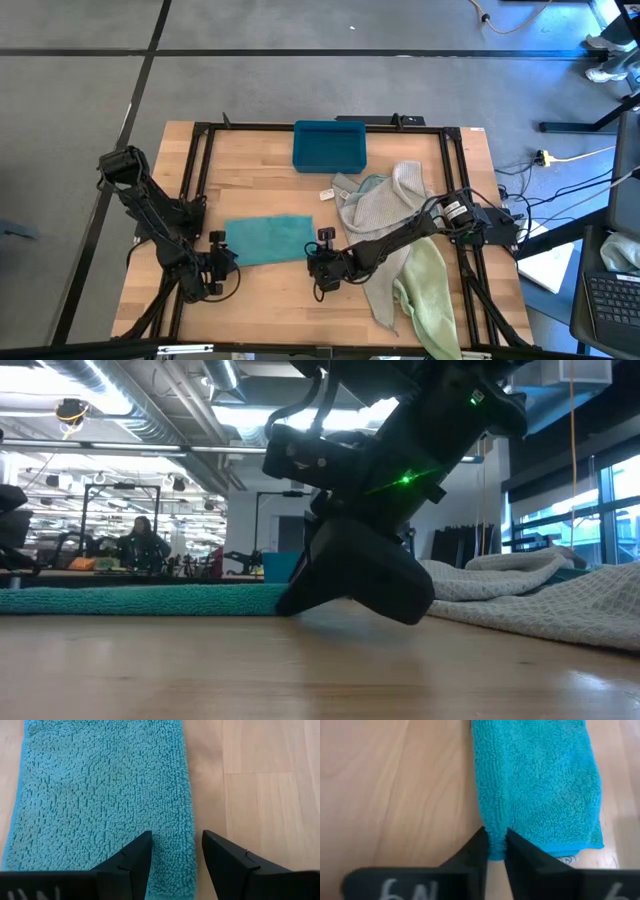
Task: Fold microfiber towels
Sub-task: Fold the blue towel
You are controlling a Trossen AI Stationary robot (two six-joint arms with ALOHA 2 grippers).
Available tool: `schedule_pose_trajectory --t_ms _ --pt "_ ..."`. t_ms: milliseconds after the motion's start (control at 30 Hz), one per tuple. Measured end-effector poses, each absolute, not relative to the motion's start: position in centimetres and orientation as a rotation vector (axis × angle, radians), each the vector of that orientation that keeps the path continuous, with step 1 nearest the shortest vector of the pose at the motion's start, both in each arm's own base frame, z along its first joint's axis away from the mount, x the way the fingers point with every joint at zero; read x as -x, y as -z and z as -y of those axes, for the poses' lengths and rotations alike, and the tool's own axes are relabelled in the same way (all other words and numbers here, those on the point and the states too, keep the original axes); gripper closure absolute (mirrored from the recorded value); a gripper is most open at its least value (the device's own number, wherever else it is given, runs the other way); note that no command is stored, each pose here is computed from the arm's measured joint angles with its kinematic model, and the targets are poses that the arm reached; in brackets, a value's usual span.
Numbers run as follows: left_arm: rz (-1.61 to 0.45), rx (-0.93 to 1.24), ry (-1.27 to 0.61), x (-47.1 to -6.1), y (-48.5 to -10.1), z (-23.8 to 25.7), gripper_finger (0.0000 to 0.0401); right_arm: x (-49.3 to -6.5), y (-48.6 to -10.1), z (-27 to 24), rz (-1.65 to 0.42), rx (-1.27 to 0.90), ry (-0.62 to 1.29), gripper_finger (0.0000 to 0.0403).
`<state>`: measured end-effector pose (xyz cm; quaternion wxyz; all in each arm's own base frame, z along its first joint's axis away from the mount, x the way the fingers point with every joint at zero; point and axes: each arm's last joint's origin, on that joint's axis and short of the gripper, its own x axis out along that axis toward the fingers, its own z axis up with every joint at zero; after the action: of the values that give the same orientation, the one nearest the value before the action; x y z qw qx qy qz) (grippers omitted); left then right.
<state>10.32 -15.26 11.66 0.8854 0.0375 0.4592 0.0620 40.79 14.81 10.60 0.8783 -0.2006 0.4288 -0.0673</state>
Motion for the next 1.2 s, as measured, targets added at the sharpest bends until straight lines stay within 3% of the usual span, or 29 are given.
schedule_pose_trajectory --t_ms 133,300,667,933,1200 --pt "-0.960 -0.077 -0.127 -10.3 -11.6 15.3 0.0234 -40.8 -10.6 -14.8 -0.897 0.417 0.134 0.0390" --pt "-0.958 -0.066 -0.117 -10.4 -11.7 15.4 0.0245 -40.8 -10.6 -14.8 -0.897 0.415 0.135 0.0389" --pt "-0.976 -0.078 -0.090 -10.3 -11.7 15.5 0.0393 -40.8 -10.6 -14.8 -0.901 0.423 0.132 0.0396" --pt "-1.025 -0.183 -0.119 -10.8 -14.4 16.5 0.0400 -42.1 -13.2 -16.0 -0.876 0.490 0.111 0.0393" --pt "-1.043 -0.347 -0.349 -10.5 -21.0 16.2 0.0401 -43.1 -18.1 -16.0 -0.939 0.593 0.238 0.0392"
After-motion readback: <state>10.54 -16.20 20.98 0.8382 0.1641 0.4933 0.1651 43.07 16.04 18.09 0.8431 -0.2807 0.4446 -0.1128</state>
